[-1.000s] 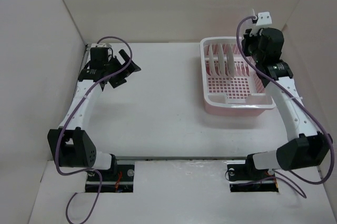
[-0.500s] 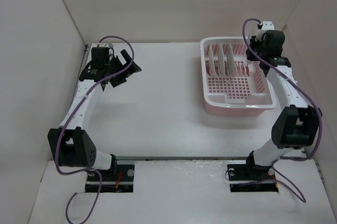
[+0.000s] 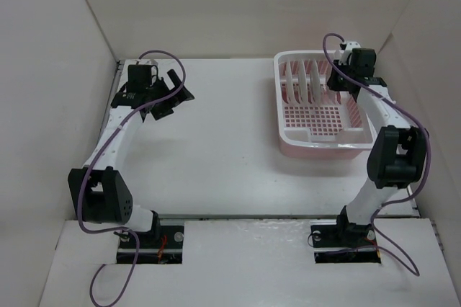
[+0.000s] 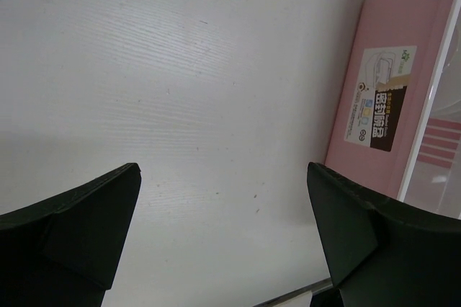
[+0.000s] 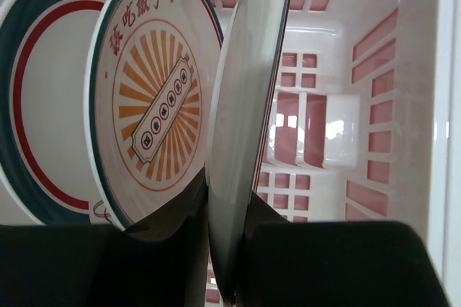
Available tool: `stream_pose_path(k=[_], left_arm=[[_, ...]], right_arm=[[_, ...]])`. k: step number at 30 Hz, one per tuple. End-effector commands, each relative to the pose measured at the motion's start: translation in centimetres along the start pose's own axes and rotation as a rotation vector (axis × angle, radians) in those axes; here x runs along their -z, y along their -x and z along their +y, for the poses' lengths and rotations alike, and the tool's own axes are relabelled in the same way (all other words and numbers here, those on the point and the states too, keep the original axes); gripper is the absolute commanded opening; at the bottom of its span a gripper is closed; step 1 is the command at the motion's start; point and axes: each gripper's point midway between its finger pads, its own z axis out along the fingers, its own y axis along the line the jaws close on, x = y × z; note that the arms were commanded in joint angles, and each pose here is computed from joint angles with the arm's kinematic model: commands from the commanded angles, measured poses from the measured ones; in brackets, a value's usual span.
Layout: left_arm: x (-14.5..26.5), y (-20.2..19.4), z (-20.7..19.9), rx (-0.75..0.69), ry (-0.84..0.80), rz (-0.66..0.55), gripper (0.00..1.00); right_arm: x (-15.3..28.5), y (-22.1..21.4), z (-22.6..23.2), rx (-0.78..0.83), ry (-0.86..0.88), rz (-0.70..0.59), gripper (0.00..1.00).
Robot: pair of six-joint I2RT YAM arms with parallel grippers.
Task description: Load the plates into the dish rack
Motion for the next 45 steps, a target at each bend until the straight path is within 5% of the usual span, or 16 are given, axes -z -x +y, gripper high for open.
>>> stream_pose_path(k=[1,15,19,34,45], left_arm=[[0.7,1.9,-1.7,-0.045,-0.047,-0.052,1.00],[0.9,2.0,-1.9,-0.045,-0.046,-0.052,1.00],[0.9,2.0,-1.9,-0.045,-0.046,-0.052,1.00],[0.7,1.7,-1.6,-0.043,-0.042,-0.045,1.00],[1.5,2.5,-2.1,-0.075,-0.038,-0.060,1.00]], right_arm=[[-0.2,3.4,0.1,0.010,0.027,-0.086,0.00],[-1.2,2.6,-0.7,0.003,-0.011,-0.046,0.00],[-1.2,2.3,-0.9,-0.010,-0.021,-0.037,0.26],[2.4,5.9,-1.1,-0.054,-0.070,-0.138,0.64],[11.7,13.0,-0.9,-0.086,-0.119,-0.313,1.00]])
